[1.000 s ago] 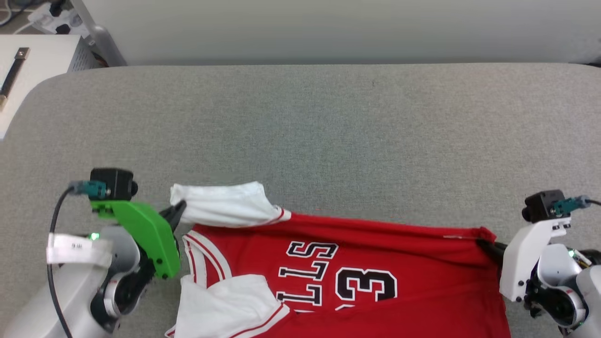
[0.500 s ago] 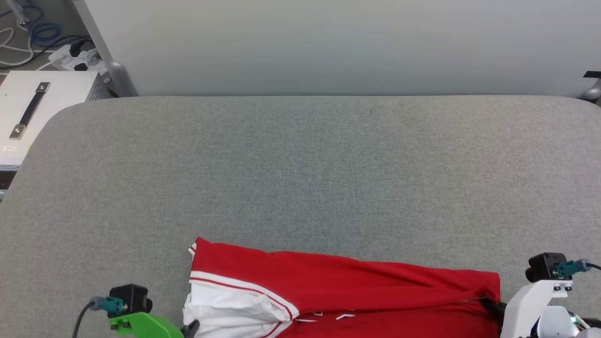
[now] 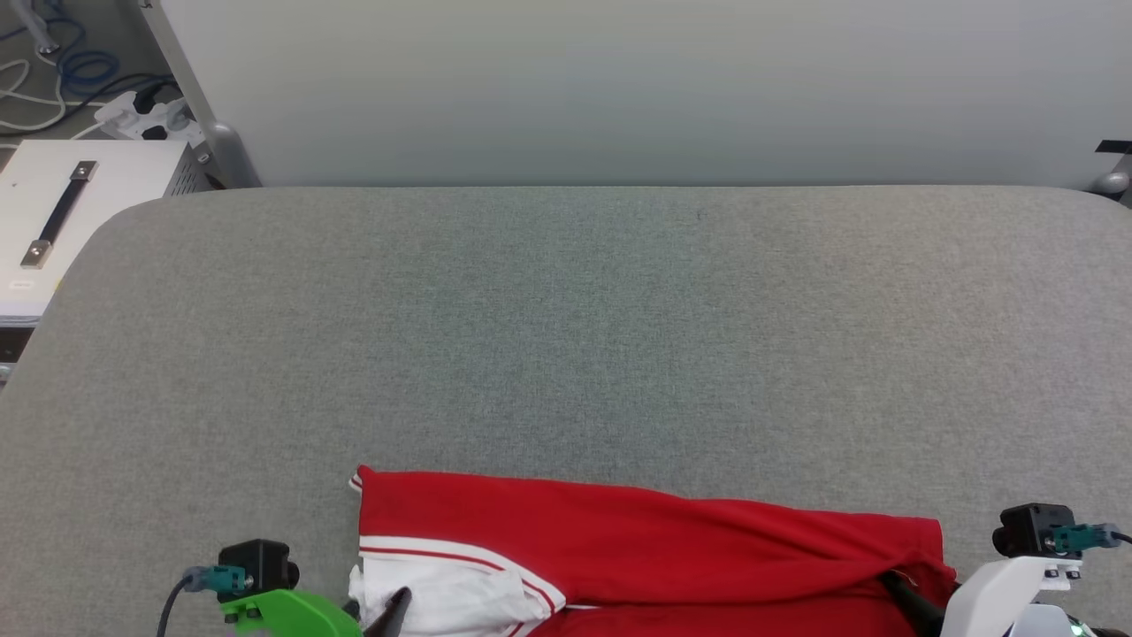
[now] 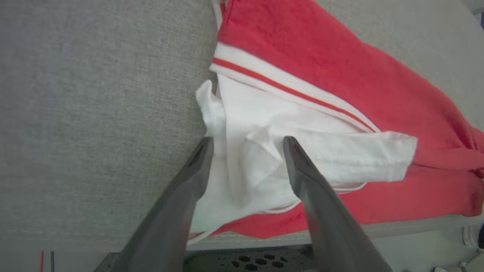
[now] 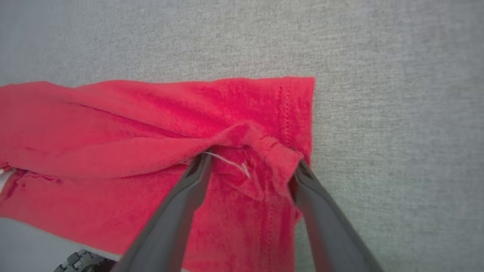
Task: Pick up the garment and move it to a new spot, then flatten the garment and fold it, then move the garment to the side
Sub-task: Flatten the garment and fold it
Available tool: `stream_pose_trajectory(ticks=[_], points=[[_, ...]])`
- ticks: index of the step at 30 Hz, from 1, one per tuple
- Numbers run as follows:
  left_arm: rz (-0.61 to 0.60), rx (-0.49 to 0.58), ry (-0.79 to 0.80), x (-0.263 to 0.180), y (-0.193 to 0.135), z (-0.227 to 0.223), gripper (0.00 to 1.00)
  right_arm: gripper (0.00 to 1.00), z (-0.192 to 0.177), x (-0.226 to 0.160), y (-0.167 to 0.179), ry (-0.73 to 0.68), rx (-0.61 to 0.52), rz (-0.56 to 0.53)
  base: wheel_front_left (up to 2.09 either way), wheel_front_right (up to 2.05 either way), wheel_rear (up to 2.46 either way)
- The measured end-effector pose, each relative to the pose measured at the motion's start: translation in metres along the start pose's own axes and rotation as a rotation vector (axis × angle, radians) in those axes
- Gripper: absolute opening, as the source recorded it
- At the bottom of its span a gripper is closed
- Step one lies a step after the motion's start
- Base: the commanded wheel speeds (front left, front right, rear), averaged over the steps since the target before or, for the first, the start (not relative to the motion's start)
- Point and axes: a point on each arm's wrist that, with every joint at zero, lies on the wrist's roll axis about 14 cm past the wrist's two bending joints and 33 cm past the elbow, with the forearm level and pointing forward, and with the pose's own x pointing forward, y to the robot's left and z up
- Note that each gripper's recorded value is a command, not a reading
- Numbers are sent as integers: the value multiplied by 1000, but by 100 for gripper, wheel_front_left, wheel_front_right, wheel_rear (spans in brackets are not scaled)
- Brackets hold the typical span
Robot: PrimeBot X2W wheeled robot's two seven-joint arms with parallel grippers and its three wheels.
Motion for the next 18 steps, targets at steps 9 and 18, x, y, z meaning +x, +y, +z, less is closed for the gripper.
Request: stream_pose_trajectory(ticks=[9, 18], points=[[3, 117, -280, -13, -12, 64, 100, 100, 18, -25, -2, -77, -30, -23, 0, 0, 0], [13, 225, -574, -43, -34, 117, 100, 100, 41, -47, -5, -91, -78, -62, 0, 0, 0]])
